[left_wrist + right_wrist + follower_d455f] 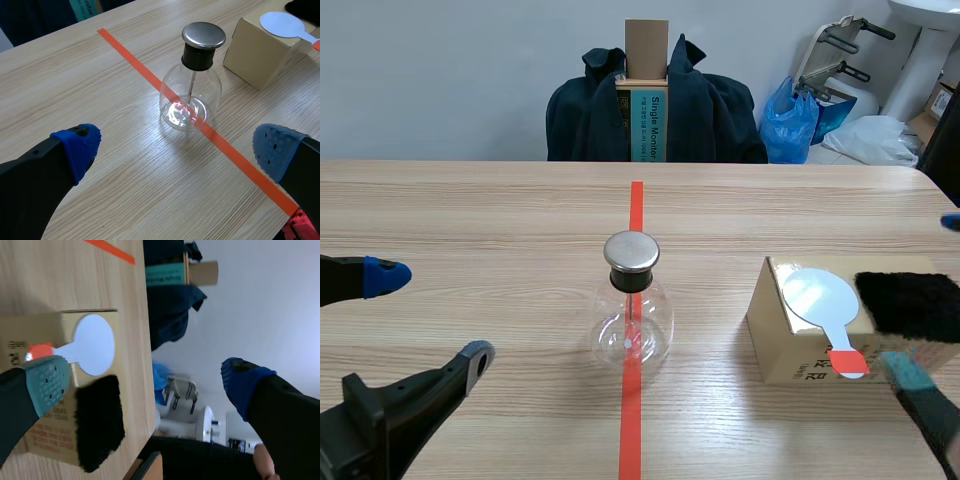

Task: Do the electroscope experiment.
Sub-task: 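Pick up the white charging plate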

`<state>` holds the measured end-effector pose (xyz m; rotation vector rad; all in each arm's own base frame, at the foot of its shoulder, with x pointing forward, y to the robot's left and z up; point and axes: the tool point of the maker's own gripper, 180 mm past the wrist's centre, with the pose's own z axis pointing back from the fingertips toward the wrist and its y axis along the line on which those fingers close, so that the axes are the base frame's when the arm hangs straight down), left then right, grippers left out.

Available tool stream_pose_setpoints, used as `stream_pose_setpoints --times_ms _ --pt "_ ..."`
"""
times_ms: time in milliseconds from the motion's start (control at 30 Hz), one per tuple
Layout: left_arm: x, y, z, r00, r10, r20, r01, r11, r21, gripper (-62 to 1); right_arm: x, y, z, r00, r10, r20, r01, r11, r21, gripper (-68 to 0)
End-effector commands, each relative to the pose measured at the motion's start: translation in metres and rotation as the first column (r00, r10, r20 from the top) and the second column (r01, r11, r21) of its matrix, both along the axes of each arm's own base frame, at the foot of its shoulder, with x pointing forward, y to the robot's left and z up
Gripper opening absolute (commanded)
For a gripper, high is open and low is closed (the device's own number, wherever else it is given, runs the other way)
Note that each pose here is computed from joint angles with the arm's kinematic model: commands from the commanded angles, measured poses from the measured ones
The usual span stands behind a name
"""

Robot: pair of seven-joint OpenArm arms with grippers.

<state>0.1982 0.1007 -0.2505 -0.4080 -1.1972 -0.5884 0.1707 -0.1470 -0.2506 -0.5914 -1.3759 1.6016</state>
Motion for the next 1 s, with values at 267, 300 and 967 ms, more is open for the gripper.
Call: stream_pose_setpoints --times_ms 267,300,967 --pt "0.002 -0.003 0.008 1.000 -0.005 0.023 0.006 1.000 -0.022 1.4 -0.011 -0.043 -0.024 0.997 -0.071 0.043 0.074 0.994 -0.076 -17.2" --pt "0.002 -0.003 0.008 1.000 -0.005 0.022 0.006 1.000 -0.022 1.4 -0.011 -0.044 -0.024 0.995 -0.079 0.061 0.084 0.994 -0.074 -13.2" --pt "0.002 -0.004 0.010 0.999 -0.005 0.032 0.006 1.000 -0.030 1.4 0.029 -0.020 -0.087 0.954 -0.241 0.181 0.260 0.961 -0.093 0.4"
